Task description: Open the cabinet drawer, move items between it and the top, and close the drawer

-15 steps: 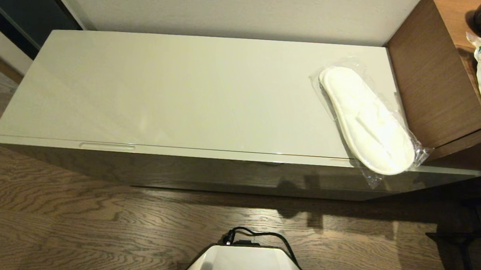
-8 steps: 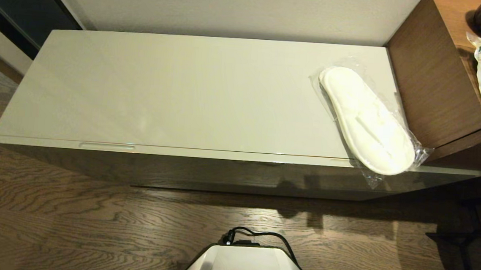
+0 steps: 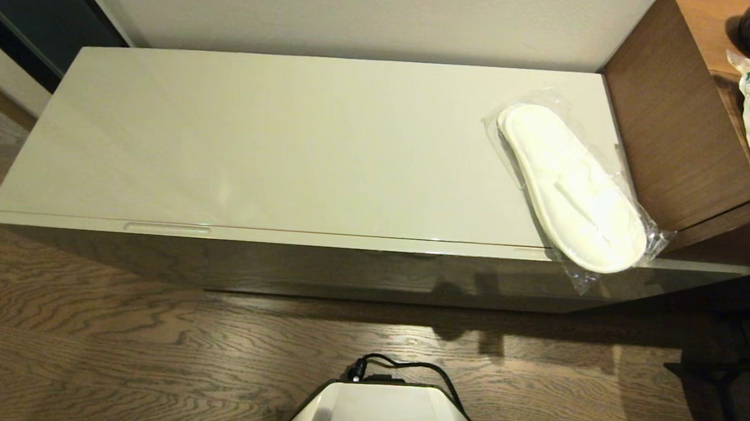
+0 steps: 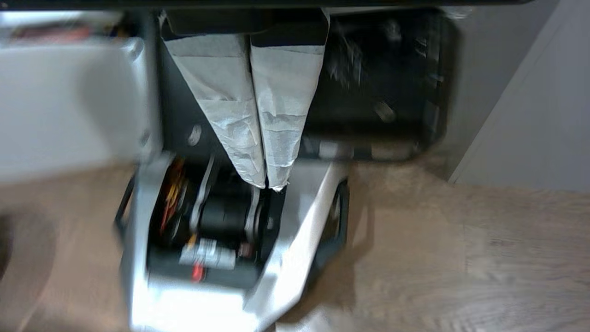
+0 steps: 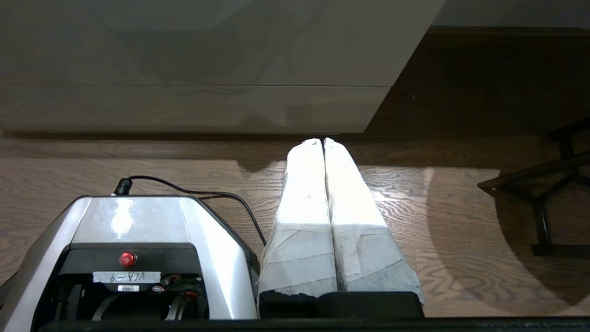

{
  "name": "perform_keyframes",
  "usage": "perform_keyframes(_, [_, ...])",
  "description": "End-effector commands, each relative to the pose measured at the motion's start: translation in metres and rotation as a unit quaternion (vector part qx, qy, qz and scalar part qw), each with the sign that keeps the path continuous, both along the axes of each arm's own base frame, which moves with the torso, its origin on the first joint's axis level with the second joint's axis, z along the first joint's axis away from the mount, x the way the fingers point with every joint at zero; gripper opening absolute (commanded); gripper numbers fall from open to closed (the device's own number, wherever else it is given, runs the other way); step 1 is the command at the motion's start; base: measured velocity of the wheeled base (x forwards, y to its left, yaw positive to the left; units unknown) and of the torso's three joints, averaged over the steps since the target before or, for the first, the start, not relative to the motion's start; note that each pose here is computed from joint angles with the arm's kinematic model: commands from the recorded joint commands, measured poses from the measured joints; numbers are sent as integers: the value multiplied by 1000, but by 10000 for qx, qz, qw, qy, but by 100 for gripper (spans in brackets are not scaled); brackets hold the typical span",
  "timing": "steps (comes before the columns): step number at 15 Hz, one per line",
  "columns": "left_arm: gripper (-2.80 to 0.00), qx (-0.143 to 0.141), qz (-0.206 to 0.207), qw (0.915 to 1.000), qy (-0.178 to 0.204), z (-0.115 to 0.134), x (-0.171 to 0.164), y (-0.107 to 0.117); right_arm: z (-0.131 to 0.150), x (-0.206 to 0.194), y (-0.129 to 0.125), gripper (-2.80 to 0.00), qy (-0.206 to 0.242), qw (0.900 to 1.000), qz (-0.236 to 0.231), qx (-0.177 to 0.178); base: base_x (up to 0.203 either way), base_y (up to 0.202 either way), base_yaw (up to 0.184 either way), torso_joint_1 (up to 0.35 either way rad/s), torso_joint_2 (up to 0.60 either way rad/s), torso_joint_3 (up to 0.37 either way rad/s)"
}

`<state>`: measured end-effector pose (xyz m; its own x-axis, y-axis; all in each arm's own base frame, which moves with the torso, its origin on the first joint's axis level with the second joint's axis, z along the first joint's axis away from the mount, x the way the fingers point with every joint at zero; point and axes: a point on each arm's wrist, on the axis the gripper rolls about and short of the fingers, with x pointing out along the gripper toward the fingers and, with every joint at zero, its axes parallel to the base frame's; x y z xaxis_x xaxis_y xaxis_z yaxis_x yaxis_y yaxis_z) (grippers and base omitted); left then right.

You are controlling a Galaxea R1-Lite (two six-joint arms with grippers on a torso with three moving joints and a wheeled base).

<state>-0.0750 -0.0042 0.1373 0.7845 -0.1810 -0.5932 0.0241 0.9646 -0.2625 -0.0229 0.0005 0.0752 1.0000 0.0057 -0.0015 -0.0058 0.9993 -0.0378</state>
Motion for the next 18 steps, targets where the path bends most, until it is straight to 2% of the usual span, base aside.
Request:
perform_keyframes(1, [-280, 77, 18, 9999, -97, -9, -3, -1, 0, 0, 0, -280, 16, 10000, 2, -2, 0, 0, 0, 0, 0, 0])
perform_keyframes(2, [-280, 183, -64, 9994, -277, -17, -3, -1, 0, 0, 0, -280, 16, 10000, 2, -2, 0, 0, 0, 0, 0, 0])
perform_keyframes(4, [-280, 668, -321, 9932, -894, -43, -1, 0, 0, 0, 0, -280, 16, 10000, 2, -2, 0, 0, 0, 0, 0, 0])
perform_keyframes(5, [-280, 882, -376, 9892, -1110, -47, 2, 0, -1, 0, 0, -280, 23, 10000, 2, -2, 0, 0, 0, 0, 0, 0])
perform_keyframes(6, [-280, 940, -268, 9853, -1403, -41, 3, 1, 0, 0, 0, -280, 16, 10000, 2, -2, 0, 0, 0, 0, 0, 0])
perform_keyframes(8, [-280, 963, -104, 9831, -1551, -39, 6, 1, -1, 0, 0, -280, 23, 10000, 2, 5, 0, 0, 0, 0, 0, 0])
perform_keyframes(9, [-280, 989, 70, 9777, -1852, -39, 14, 2, 0, 0, 0, -280, 16, 10000, 2, -2, 0, 0, 0, 0, 0, 0])
perform_keyframes(11, [-280, 1065, 423, 9606, -2533, -47, 35, 4, 0, 0, 0, -280, 16, 10000, 2, -2, 0, 0, 0, 0, 0, 0])
perform_keyframes(12, [-280, 1058, 534, 9452, -3043, -50, 45, 4, -1, 0, 0, -280, 23, 10000, 2, -2, 0, 0, 0, 0, 0, 0])
perform_keyframes(13, [-280, 1040, 565, 9353, -3334, -55, 50, 4, 0, 0, 0, -280, 16, 10000, 2, -2, 0, 0, 0, 0, 0, 0])
perform_keyframes(14, [-280, 1078, 604, 9310, -3435, -57, 52, 4, -1, 0, 0, -280, 23, 10000, 2, -2, 0, 0, 0, 0, 0, 0])
perform_keyframes(17, [-280, 1821, 287, 9231, -3375, -59, 52, 4, 0, 0, 0, -280, 16, 10000, 2, -2, 0, 0, 0, 0, 0, 0])
perform_keyframes(18, [-280, 1793, 258, 9243, -3358, -60, 52, 4, 0, 0, 0, -280, 16, 10000, 2, 5, 0, 0, 0, 0, 0, 0])
